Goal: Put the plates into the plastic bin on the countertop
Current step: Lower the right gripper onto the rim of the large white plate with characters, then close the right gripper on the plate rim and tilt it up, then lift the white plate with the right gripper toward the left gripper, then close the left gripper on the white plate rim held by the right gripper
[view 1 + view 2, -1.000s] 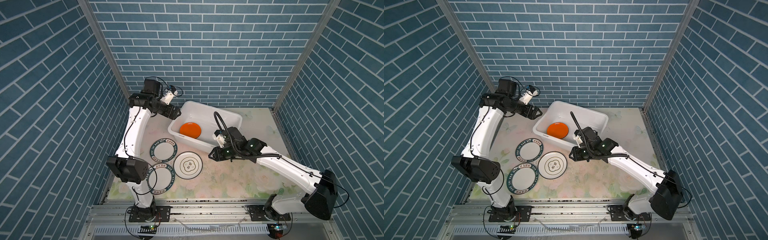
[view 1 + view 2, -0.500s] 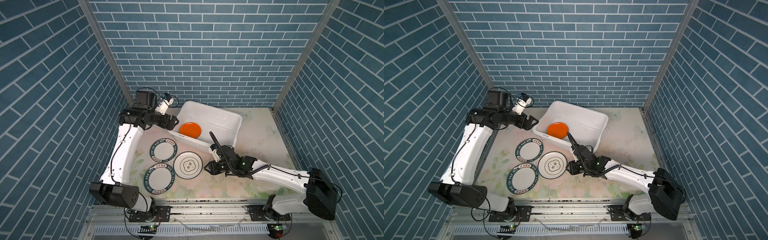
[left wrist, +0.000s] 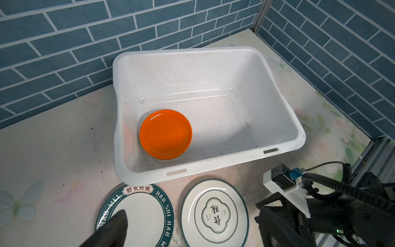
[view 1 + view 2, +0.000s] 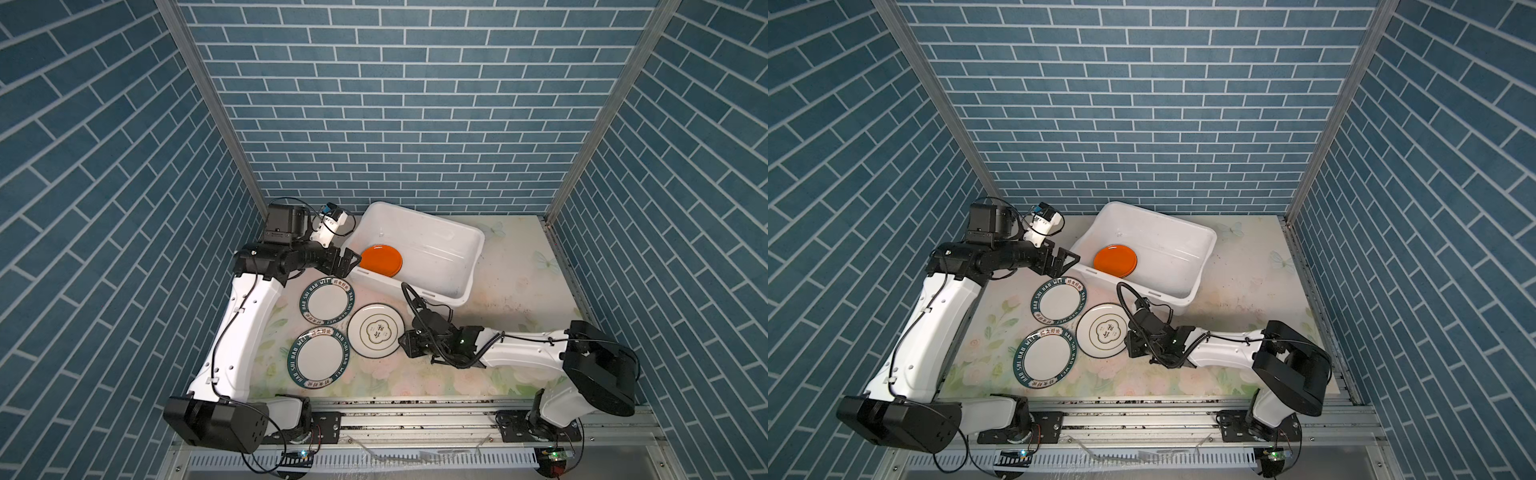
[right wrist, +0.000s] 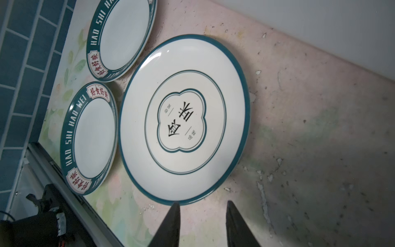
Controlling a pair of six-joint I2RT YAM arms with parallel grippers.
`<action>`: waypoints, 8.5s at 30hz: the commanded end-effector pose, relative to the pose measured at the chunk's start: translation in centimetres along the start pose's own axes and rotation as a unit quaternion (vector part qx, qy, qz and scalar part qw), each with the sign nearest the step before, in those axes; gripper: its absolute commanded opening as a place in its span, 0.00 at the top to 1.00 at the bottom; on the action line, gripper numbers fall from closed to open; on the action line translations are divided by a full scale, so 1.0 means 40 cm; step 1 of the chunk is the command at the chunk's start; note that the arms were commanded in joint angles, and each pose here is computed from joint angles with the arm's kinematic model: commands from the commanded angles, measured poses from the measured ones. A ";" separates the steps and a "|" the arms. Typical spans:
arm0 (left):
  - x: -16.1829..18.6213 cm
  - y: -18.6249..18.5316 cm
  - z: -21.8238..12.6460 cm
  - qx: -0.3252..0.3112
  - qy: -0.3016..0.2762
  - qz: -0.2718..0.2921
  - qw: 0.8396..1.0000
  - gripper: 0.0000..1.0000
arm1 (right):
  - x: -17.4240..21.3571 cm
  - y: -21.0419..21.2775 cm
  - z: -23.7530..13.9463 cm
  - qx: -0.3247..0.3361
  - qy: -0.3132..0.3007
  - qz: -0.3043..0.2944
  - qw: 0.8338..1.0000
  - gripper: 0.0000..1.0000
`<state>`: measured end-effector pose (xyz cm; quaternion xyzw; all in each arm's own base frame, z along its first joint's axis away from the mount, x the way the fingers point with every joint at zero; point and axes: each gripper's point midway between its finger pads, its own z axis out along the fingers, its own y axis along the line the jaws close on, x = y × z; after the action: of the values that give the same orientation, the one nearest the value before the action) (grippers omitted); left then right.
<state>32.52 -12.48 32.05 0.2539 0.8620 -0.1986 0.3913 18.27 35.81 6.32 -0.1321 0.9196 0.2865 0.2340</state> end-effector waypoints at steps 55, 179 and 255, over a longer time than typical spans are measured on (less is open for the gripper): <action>0.009 -0.054 -0.012 0.047 -0.058 -0.006 0.997 0.03 | -0.010 -0.097 0.113 0.014 -0.104 0.176 0.979 0.91; 0.149 -0.184 0.131 0.297 0.092 -0.226 0.923 0.17 | -0.363 0.028 -0.536 -0.119 -0.298 0.079 0.944 1.00; 0.120 -0.216 0.130 0.296 0.084 -0.201 0.930 1.00 | -0.387 -0.012 -0.495 -0.106 -0.295 0.090 0.945 0.80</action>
<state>27.78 -20.79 24.80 0.1820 0.8327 -0.4989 0.1568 24.20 25.93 27.42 0.0064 0.7923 0.4257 0.4371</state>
